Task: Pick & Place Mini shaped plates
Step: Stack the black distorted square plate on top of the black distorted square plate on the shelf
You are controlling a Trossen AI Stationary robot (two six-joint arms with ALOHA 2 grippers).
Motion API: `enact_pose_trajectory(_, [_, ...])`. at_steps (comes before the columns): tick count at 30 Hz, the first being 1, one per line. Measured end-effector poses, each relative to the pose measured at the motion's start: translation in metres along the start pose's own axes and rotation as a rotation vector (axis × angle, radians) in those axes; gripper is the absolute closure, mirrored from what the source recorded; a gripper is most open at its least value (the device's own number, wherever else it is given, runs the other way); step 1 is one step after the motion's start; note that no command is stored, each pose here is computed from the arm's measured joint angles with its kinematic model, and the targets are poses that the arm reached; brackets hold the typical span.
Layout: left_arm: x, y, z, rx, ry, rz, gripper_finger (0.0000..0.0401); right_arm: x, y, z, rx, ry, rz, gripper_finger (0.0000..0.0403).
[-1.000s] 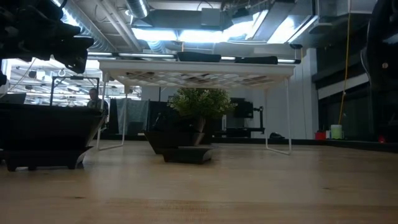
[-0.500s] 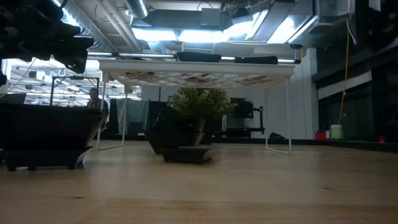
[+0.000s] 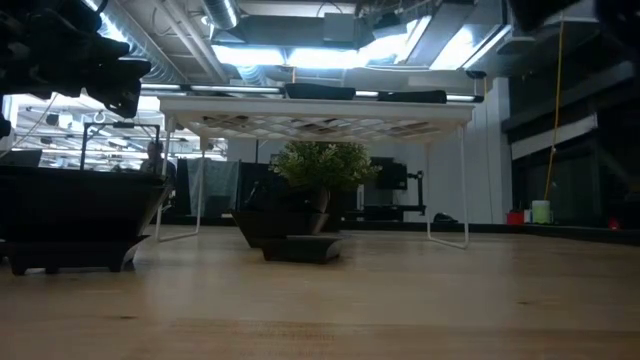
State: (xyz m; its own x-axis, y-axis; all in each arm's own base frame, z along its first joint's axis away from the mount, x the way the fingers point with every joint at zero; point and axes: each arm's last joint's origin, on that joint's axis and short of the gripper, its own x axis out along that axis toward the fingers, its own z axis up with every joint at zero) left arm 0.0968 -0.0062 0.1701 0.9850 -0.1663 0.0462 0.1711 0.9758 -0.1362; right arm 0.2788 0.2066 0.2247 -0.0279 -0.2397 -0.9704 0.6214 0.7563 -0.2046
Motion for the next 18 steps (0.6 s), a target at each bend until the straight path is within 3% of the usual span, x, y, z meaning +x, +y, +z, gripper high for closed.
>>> enact_pose_trajectory(18, [0.0,0.0,0.0,0.0,0.0,0.0,0.0258,-0.021,0.02,0.052,-0.39,-0.328,0.216,0.0396])
